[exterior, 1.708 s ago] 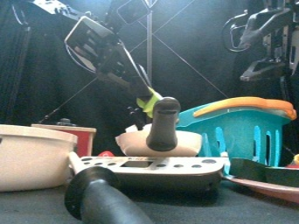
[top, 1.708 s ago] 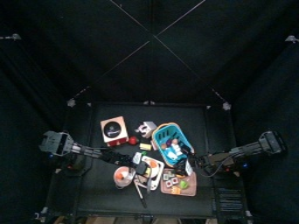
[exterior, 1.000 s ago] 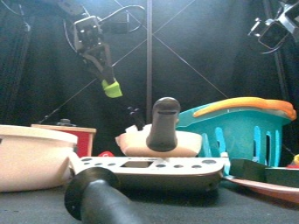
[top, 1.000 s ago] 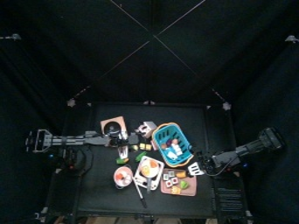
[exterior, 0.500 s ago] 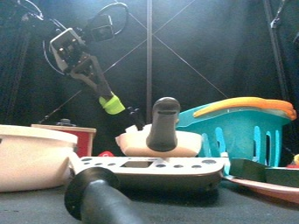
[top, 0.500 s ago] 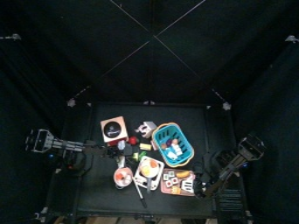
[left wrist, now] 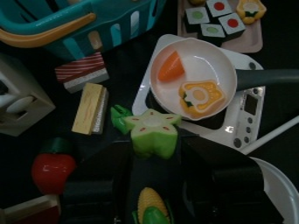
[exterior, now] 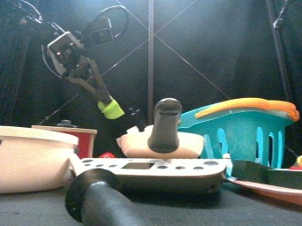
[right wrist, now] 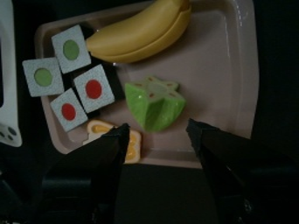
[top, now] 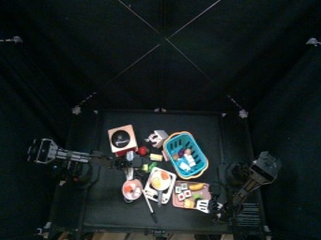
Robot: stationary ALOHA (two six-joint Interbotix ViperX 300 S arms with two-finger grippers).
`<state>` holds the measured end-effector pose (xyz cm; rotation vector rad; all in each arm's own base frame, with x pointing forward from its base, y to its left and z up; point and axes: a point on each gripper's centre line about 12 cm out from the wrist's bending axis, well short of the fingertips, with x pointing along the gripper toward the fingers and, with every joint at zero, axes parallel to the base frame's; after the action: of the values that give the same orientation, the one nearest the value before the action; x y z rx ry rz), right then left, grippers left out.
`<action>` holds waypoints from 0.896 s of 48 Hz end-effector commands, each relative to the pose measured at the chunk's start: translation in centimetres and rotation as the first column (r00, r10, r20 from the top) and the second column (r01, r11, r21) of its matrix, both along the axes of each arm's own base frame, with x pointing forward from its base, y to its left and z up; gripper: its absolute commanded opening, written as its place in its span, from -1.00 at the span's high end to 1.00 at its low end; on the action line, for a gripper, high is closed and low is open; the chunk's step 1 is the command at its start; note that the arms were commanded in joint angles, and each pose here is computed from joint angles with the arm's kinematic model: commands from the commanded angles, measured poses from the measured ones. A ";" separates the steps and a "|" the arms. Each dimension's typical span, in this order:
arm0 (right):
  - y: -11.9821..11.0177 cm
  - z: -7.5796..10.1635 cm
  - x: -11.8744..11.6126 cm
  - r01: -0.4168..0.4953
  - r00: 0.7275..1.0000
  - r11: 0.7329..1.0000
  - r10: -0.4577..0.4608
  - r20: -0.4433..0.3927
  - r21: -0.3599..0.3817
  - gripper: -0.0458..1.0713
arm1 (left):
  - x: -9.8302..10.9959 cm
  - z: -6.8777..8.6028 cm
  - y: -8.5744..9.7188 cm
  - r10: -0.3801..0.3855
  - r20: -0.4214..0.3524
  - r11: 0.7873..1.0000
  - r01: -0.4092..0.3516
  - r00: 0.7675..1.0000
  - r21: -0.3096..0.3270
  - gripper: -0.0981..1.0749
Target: Grab starfruit top
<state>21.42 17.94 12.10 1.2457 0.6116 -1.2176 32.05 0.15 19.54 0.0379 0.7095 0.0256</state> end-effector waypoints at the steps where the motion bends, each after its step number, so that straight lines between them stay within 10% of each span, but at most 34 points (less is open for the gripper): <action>1: -0.1 0.4 0.2 0.006 1.000 1.000 -0.006 0.021 0.021 -0.71 | 0.2 0.5 0.0 0.000 0.018 1.000 0.000 1.000 0.000 -0.32; 43: -0.6 -0.4 1.2 0.049 0.999 0.993 -0.052 0.017 0.111 -0.55 | 0.0 0.1 0.1 0.002 0.003 1.000 -0.002 1.000 0.000 -0.32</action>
<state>22.21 17.08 10.95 1.3326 0.6480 -1.2337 31.80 0.16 19.18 0.0370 0.7232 0.0271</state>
